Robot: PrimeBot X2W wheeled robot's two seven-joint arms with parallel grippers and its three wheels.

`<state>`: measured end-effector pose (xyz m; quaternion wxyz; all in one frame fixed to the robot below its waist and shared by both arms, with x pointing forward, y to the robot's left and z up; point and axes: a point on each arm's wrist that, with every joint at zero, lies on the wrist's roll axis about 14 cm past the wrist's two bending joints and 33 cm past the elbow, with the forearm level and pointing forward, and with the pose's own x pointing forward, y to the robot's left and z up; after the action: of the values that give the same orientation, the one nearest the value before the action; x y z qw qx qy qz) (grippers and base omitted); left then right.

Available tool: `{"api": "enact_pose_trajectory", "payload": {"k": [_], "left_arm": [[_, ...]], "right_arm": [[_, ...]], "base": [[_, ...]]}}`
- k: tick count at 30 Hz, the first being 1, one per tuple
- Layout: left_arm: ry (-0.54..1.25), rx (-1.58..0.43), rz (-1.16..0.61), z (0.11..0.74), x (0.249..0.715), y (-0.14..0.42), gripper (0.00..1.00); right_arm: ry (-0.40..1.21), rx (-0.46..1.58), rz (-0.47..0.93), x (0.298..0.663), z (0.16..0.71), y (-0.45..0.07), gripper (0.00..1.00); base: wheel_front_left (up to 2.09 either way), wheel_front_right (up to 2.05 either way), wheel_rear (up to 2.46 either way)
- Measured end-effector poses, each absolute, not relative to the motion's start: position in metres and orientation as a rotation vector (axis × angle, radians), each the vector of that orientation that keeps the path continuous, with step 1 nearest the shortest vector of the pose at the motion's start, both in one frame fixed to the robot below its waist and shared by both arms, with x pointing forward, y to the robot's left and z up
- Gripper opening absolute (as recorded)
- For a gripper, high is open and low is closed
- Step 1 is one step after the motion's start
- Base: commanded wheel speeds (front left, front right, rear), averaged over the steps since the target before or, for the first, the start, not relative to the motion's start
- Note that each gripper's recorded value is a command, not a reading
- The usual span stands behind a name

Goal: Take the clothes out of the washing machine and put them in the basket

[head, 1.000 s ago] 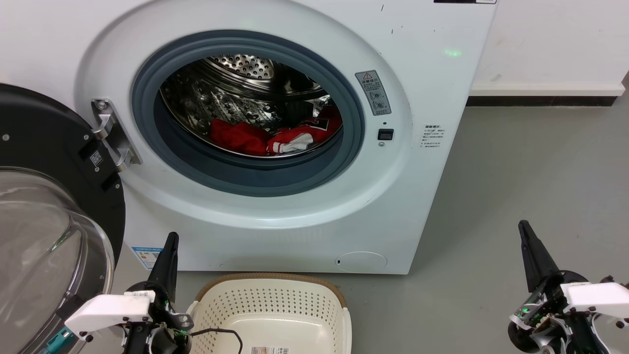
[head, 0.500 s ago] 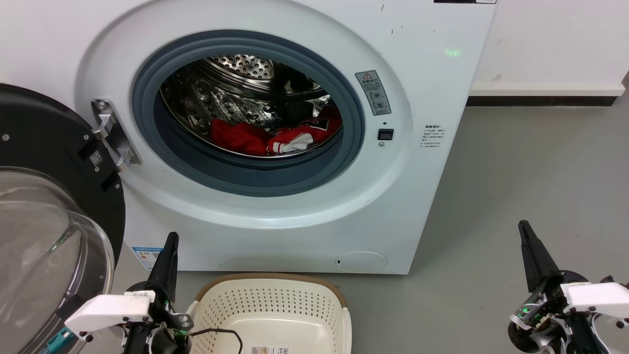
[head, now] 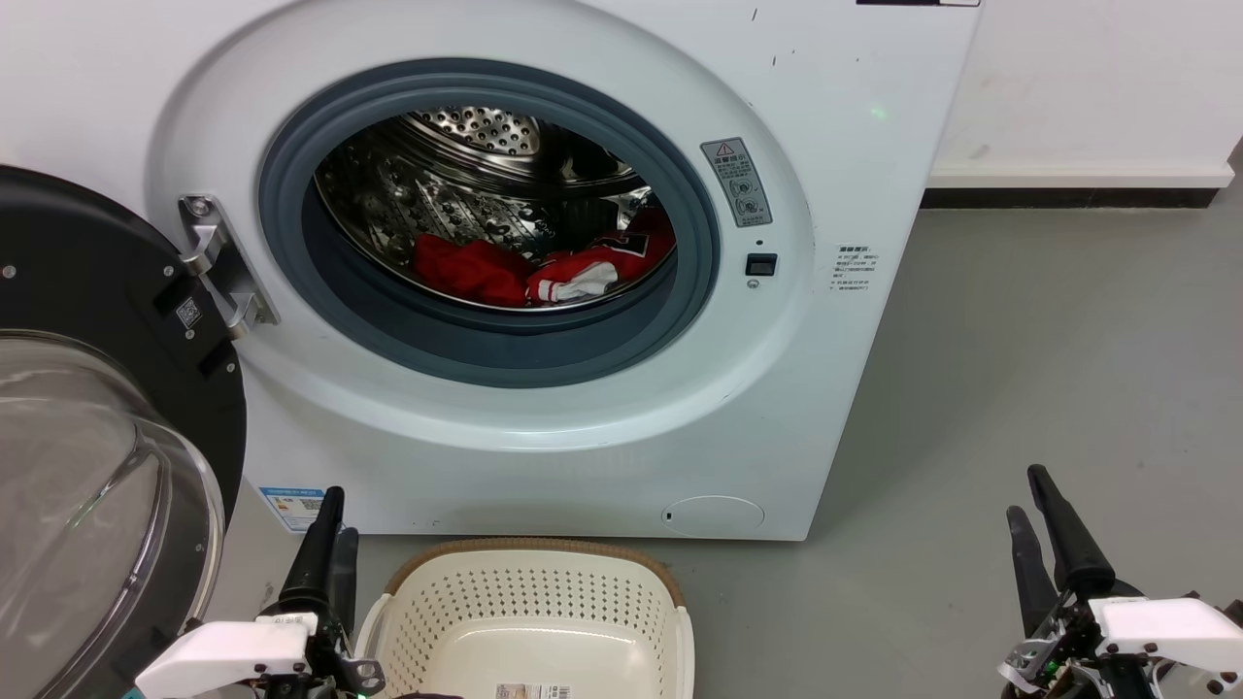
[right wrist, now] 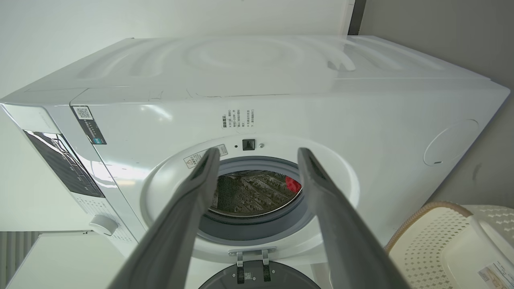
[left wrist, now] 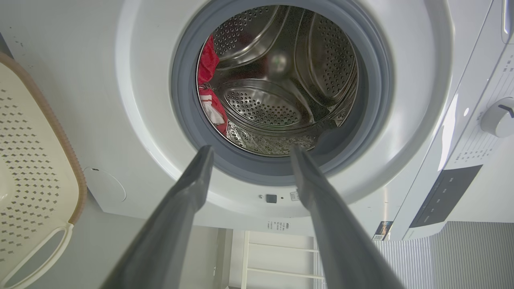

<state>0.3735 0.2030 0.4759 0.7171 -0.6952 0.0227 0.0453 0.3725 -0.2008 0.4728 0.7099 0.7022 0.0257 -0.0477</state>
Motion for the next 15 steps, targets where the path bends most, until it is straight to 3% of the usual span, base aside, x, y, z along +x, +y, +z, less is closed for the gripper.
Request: {"api": "enact_pose_trajectory", "payload": {"k": [15], "left_arm": [[-0.024, -1.329, 0.194, 0.480, 0.371, 0.235, 1.00]], "right_arm": [[0.023, 1.251, -0.143, 0.372, 0.477, -0.217, 1.00]], "base": [[0.00, 0.00, 0.00]]}}
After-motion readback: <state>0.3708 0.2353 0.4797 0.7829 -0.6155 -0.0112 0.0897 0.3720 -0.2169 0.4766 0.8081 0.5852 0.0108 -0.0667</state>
